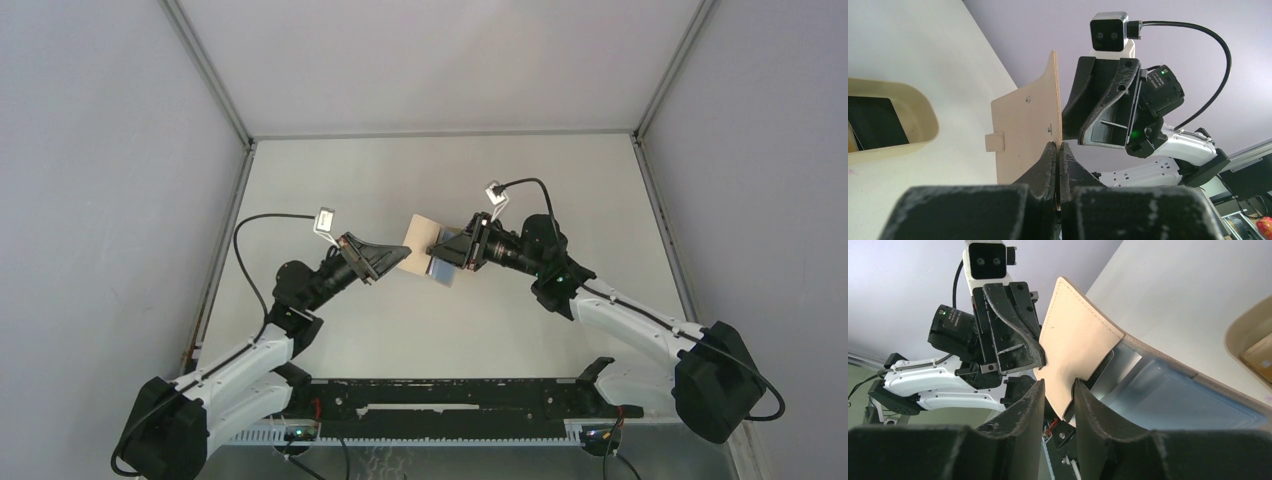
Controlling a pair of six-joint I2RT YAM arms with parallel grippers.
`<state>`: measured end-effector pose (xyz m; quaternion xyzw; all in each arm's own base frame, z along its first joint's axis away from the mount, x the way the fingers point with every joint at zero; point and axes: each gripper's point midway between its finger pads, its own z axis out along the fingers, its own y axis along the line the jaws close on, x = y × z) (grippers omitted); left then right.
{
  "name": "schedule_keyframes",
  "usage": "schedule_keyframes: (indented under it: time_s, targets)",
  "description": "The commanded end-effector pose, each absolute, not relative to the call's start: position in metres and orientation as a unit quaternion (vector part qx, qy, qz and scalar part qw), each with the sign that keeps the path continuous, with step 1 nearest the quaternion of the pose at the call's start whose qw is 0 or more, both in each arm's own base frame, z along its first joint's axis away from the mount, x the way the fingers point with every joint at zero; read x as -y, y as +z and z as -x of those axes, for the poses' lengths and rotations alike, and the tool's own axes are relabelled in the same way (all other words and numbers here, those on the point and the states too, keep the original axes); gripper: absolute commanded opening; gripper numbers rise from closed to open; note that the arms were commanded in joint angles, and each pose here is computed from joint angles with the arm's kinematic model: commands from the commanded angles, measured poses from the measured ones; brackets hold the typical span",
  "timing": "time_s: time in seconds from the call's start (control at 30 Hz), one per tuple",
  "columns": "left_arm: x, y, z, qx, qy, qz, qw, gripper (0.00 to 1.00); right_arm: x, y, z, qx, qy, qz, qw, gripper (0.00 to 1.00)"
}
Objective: Take the credit cards out of the card holder
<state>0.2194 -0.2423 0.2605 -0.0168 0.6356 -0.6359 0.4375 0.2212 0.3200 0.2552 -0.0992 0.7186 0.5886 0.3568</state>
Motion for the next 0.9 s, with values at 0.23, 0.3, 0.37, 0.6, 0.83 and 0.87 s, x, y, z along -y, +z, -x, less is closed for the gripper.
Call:
schedule_keyframes:
  time_s: [0.23,0.3,0.37,0.6,0.83,0.87]
  targets:
    - [0.239,0.275,-0.214,-0.608,-0.652,0.007,0.453,0.0,-0.313,0.273,-0.228,-0.714,0.573,0.095,0.391,0.46]
    - [0.239,0.276,-0.214,-0.608,-0.652,0.006,0.454,0.0,-0.313,0.27,-0.23,-0.717,0.57,0.093,0.389,0.46]
    - [0.24,0.278,-0.214,-0.606,-0.653,0.005,0.454,0.0,-0.315,0.268,-0.231,-0.719,0.569,0.091,0.388,0.46]
    - [0.239,0.278,-0.214,-0.605,-0.654,0.006,0.454,0.0,-0.321,0.265,-0.236,-0.717,0.577,0.085,0.382,0.46]
    - [0.24,0.274,-0.215,-0.606,-0.655,0.01,0.451,0.0,-0.324,0.274,-0.231,-0.701,0.594,0.099,0.381,0.44]
    - [0.24,0.274,-0.215,-0.606,-0.655,0.01,0.451,0.0,-0.325,0.275,-0.23,-0.699,0.596,0.102,0.381,0.43]
